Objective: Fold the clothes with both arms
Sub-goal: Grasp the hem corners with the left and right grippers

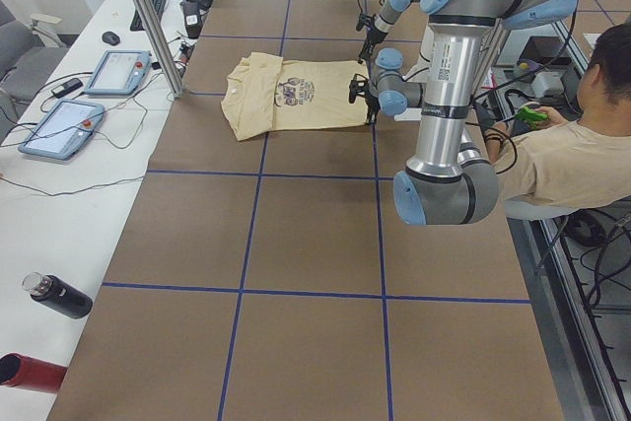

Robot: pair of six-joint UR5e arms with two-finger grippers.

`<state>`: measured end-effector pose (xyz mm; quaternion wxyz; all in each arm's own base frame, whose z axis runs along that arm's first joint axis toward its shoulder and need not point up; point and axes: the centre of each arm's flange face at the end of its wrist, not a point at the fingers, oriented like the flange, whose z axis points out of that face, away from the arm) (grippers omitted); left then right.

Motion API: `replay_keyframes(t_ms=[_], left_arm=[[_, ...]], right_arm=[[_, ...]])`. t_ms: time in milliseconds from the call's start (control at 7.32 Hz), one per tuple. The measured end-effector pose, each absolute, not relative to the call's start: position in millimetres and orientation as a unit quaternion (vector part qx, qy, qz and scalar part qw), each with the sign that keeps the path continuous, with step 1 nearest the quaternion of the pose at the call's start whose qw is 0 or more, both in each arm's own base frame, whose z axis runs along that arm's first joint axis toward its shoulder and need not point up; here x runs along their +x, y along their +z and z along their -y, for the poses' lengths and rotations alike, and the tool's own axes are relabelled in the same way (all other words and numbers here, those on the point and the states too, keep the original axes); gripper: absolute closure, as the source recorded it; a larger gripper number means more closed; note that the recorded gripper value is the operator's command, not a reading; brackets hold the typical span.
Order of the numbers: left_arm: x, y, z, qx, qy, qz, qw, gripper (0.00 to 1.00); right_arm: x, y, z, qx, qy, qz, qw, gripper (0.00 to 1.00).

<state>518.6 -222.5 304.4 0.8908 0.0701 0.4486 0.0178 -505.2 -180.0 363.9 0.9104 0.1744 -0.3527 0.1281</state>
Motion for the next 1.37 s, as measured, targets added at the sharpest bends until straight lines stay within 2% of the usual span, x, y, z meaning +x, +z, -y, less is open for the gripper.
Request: replay_keyframes(t_ms=[137, 410, 546, 683, 1366], left_arm=[[518, 303, 222, 0.07, 0.018, -0.45, 0.89, 1.0], [516, 302, 222, 0.071, 0.018, -0.451, 0.89, 1.0], [516, 301, 223, 0.071, 0.017, -0.452, 0.889, 1.0], [515, 301, 223, 0.071, 0.017, -0.453, 0.889, 1.0], [500, 282, 221, 0.073, 0.018, -0.47, 0.88, 1.0]], right_arm=[[-508, 363, 178, 0.176, 0.128, 0.353, 0.91, 0.54], [-514, 363, 175, 0.178, 0.127, 0.353, 0.91, 0.64], [-515, 363, 174, 0.179, 0.126, 0.353, 0.909, 0.75], [-516, 363, 172, 0.181, 0.126, 0.353, 0.909, 1.0], [-496, 335, 177, 0.181, 0.137, 0.38, 0.897, 1.0]])
